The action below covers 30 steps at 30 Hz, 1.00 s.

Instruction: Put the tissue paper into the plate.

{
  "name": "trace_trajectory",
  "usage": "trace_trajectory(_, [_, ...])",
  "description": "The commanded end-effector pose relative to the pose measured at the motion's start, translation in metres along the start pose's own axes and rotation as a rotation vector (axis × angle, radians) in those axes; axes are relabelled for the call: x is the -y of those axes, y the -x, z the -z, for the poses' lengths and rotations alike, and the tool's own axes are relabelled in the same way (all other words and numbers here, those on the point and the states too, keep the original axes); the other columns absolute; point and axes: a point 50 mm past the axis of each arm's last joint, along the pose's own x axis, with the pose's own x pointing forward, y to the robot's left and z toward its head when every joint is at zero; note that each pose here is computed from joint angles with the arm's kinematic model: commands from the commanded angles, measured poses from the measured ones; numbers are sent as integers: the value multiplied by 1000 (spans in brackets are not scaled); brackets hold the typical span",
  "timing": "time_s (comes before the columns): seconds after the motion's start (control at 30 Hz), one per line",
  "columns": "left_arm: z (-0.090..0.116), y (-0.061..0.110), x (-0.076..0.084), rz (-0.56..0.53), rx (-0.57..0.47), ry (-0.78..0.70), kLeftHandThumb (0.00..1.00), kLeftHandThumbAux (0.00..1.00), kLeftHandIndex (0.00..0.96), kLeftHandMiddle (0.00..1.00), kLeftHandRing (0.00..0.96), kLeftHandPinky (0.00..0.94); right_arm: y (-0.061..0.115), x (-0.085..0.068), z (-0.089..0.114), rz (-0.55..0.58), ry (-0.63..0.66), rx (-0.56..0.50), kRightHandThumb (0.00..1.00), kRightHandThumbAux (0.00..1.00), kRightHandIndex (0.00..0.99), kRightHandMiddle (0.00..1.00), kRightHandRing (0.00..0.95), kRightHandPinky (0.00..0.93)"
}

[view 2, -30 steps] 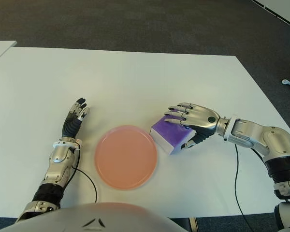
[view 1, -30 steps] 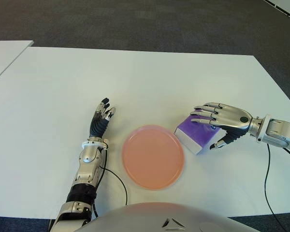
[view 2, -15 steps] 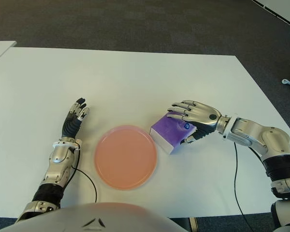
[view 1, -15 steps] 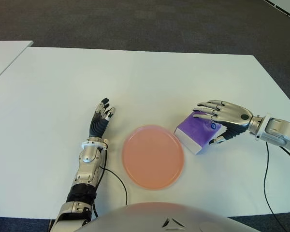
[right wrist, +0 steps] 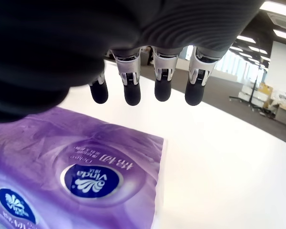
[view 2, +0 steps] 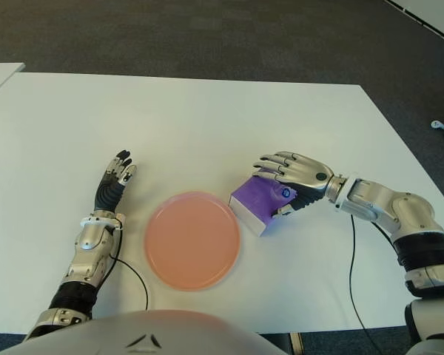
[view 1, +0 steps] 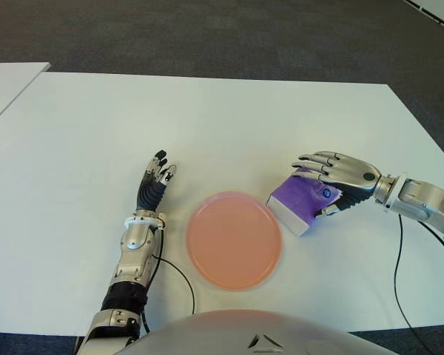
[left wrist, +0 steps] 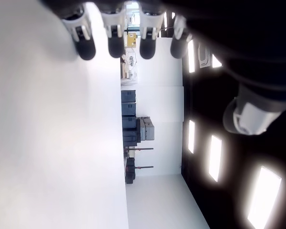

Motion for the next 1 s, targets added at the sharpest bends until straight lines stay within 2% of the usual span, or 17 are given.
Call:
trace_trajectory(0.03, [21,14,-1,-17,-115,1,0,476,0,0,0,0,-4,-1,-1,-2,-19,7,374,227,0,0,0,0])
trace_trajectory(1.0, [19,16,-2,-25,-110,-2,0,474,0,0,0,0,-7,-5,-5,-38,-37,34,392,227,0,0,0,0])
